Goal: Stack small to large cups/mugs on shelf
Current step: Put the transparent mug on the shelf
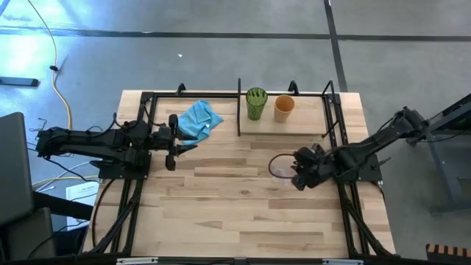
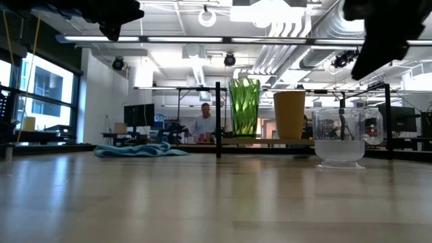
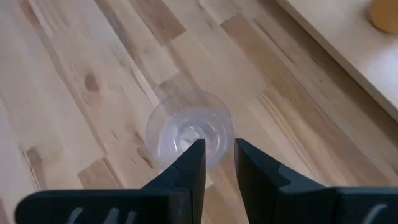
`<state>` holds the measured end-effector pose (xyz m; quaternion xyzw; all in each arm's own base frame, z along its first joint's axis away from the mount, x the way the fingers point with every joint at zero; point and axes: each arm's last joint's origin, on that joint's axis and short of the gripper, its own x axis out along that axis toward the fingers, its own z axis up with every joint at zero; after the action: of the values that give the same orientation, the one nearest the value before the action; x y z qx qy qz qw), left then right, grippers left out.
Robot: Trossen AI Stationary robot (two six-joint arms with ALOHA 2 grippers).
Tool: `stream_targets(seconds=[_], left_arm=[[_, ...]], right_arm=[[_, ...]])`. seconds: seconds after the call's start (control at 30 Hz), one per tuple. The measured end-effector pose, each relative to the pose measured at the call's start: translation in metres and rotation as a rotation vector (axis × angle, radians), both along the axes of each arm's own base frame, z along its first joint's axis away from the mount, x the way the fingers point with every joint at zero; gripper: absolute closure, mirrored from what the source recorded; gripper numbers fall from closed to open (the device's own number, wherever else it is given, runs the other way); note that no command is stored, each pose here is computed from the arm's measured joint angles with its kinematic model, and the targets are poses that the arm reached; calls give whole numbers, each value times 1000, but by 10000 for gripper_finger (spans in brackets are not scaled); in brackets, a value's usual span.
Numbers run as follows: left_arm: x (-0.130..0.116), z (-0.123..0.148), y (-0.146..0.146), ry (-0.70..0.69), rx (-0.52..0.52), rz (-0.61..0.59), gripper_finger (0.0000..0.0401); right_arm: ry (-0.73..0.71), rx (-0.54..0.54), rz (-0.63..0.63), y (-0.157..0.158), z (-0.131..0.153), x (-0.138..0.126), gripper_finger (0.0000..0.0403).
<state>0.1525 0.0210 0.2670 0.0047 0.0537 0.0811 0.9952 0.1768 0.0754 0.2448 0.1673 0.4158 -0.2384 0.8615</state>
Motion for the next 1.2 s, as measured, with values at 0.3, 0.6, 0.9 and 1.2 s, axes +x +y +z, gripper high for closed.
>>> stream_targets(seconds=[0.3,0.6,0.9,1.2], left_arm=[[2,-2,0,11,-7,1,293],[2,-2,0,9,-24,3,293],[2,-2,0,9,-24,3,293],[2,-2,0,10,-24,3,293]], right_arm=[[62,68,188,-21,-1,19,326],[108,84,323,-47,-1,25,326],[58,124,454,-67,2,32,326],[141,179,508,-81,-18,46,326]])
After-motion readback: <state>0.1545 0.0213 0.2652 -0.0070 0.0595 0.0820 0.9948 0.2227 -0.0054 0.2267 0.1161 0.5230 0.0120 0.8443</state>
